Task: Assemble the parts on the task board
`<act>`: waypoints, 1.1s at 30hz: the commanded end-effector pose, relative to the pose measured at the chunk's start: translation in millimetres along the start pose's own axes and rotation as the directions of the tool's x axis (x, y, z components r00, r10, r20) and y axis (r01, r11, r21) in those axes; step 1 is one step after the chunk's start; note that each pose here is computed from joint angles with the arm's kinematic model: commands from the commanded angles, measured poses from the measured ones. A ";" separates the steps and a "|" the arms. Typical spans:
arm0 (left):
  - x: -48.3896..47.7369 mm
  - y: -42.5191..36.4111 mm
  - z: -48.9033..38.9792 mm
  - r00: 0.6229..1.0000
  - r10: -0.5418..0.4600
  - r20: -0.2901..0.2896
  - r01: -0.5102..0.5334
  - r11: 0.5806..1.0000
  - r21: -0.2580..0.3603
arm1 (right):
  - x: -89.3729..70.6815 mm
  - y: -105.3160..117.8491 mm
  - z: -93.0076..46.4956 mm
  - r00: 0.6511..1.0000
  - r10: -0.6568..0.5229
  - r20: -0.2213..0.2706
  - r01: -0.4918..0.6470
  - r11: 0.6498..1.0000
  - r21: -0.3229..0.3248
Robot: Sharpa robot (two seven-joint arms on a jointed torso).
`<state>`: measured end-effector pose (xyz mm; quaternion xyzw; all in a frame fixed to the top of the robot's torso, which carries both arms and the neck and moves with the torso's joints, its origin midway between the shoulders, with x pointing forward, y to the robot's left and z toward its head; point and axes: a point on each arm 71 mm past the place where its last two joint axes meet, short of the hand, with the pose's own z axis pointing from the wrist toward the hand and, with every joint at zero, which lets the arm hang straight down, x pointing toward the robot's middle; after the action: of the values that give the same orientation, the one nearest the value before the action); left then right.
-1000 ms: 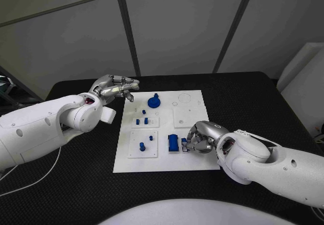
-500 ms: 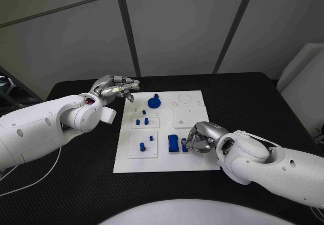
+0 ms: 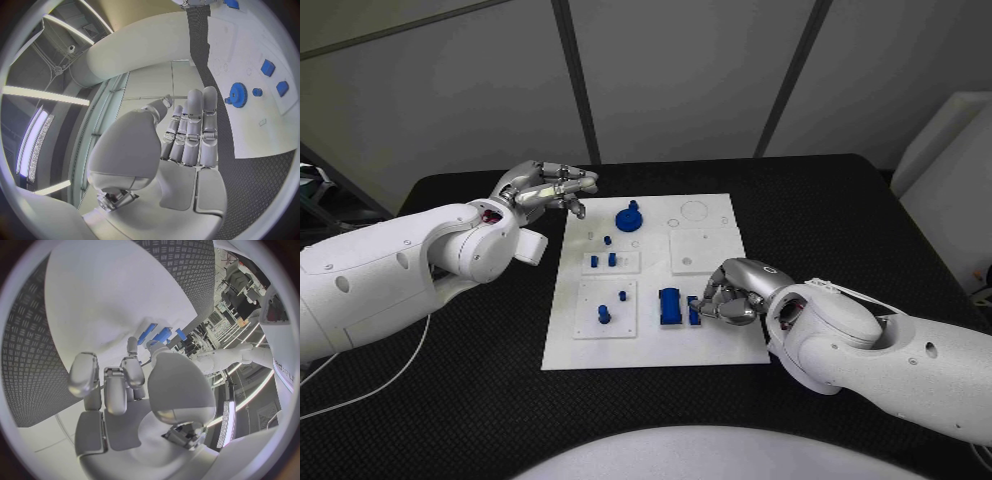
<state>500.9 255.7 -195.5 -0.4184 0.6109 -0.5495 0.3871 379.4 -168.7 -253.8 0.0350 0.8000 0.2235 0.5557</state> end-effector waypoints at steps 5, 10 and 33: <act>-3.9 -2.1 1.9 1.000 0.001 0.031 -0.002 1.000 0.030 | -26.4 -24.5 10.6 0.925 0.357 0.131 -0.337 0.929 -0.156; -7.4 -2.9 4.1 0.997 -0.025 0.077 0.020 0.998 0.061 | -47.9 -48.6 29.5 0.820 0.561 0.115 -0.535 0.822 -0.195; -1.8 31.4 46.4 0.927 -0.242 0.287 0.205 0.967 0.153 | -71.4 -82.2 132.5 0.470 0.868 0.163 -0.819 0.497 -0.287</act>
<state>540.4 239.2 -232.6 -0.5277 0.4849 -0.5470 0.4325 541.1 -223.4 -263.7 0.4038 0.5858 0.4910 0.5028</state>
